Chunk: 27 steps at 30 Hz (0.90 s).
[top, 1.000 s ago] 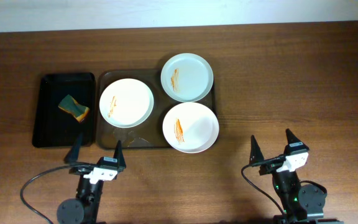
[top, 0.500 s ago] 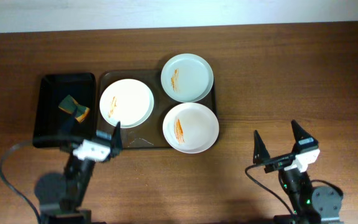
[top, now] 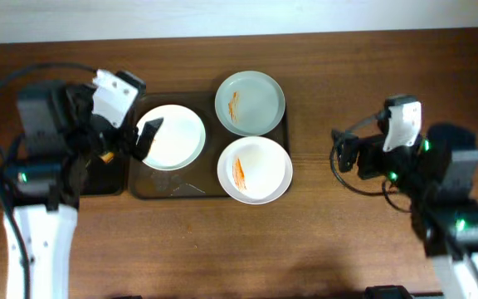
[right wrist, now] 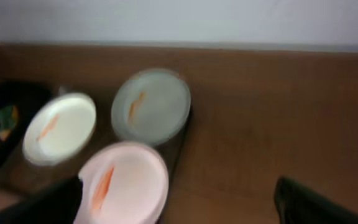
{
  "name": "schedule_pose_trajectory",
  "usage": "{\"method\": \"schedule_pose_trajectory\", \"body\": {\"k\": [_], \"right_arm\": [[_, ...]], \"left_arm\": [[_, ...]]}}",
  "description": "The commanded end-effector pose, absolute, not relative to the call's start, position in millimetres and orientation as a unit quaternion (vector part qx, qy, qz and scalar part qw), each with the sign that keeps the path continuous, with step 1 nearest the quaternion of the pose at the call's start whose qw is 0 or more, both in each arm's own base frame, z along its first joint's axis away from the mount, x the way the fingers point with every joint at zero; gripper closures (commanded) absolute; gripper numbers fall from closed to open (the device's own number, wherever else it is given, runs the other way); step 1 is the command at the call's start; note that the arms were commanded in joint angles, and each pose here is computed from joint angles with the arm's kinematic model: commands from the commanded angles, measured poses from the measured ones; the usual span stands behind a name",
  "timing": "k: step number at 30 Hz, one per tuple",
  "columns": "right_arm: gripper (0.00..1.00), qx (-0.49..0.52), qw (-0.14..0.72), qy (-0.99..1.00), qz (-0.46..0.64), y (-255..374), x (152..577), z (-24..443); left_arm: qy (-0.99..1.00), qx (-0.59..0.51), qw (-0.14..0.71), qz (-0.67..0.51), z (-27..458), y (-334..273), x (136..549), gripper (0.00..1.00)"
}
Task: Clean dirty plates on tray and stack at the side
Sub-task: 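Move left gripper to the sponge and right gripper to the top-left white plate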
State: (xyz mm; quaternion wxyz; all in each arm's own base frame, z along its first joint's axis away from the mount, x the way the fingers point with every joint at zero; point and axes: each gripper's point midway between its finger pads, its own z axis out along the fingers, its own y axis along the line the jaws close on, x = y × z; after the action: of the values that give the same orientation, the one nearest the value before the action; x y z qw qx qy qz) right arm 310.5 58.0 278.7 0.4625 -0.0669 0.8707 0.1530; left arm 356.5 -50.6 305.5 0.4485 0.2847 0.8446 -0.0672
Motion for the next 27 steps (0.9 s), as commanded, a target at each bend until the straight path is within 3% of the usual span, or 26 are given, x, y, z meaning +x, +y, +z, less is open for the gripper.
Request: {"method": "schedule_pose_trajectory", "body": {"k": [1,8,13,19,23,27], "right_arm": [[0.02,-0.057,0.407,0.896,0.167,61,333,279],[0.02,-0.077,0.335,0.891,0.296,103,362,249],[0.02,-0.051,0.304,0.903,0.299,128,369,232],[0.02,-0.103,0.256,0.927,0.253,191,372,233],[0.02,-0.125,0.229,0.938,0.230,229,392,226],[0.01,-0.106,0.207,0.947,0.220,262,410,196]], "left_arm": [[0.837,0.303,0.425,-0.161,310,-75,363,0.01],[0.850,0.298,0.370,-0.227,280,-88,361,0.01],[0.867,0.284,0.348,-0.218,269,-82,360,0.01],[0.943,-0.034,0.325,-0.058,259,4,386,0.01],[0.937,-0.111,0.329,-0.032,263,41,385,0.01],[0.945,-0.179,0.273,-0.021,234,82,373,0.01]]}}
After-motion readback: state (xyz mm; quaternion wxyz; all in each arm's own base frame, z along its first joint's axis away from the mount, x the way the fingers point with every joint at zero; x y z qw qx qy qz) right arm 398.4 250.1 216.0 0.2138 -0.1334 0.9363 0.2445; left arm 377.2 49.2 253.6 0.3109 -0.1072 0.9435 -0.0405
